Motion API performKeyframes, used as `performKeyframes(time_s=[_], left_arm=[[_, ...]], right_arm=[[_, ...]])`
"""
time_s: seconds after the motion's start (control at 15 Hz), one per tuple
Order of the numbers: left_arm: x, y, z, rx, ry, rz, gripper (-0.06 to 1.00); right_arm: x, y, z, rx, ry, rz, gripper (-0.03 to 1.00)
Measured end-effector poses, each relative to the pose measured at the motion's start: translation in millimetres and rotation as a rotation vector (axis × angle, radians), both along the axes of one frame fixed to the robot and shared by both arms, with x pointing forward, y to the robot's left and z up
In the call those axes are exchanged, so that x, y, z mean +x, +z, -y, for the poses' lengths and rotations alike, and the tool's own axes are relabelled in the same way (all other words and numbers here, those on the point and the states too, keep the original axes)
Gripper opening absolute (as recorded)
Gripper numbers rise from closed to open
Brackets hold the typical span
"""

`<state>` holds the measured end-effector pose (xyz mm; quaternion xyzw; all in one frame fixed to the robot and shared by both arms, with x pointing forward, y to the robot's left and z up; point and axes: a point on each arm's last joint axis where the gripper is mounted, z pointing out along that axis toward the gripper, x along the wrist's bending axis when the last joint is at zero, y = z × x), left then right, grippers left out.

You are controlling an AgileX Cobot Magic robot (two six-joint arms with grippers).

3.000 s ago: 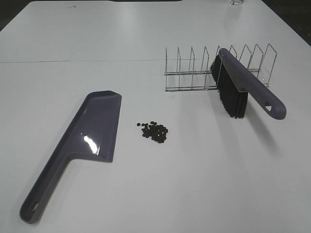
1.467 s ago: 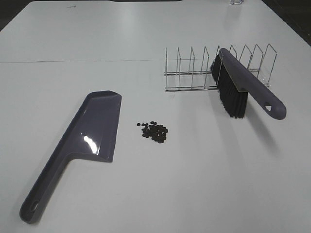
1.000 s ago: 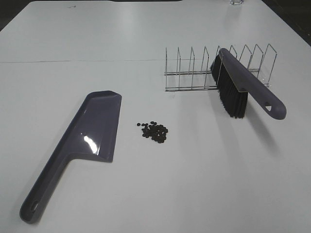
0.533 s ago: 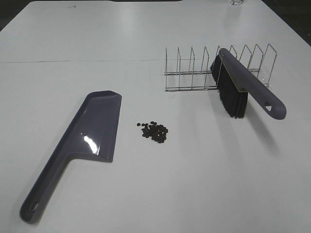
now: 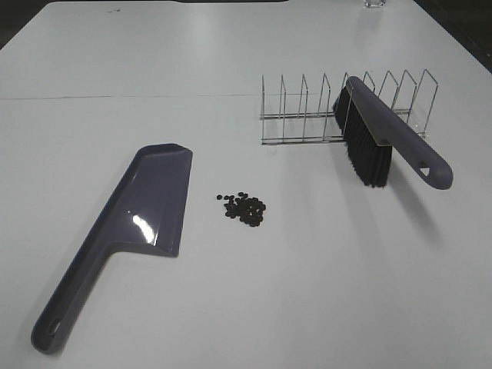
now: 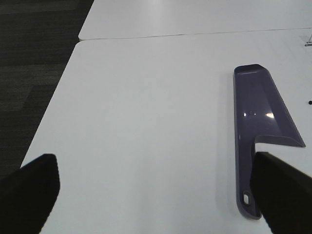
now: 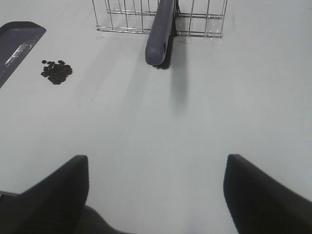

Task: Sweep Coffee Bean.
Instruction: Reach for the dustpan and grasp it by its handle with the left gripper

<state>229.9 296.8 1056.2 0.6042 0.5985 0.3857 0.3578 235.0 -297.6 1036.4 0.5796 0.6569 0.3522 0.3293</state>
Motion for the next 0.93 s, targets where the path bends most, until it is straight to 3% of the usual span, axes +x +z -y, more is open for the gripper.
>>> performKeyframes(time_s=[0.93], left_arm=[[1.7,0.1,-0.2,0.002,0.000,-0.011,0.99]], right_arm=[[0.0,0.0,0.0,0.000,0.000,0.000,0.68]])
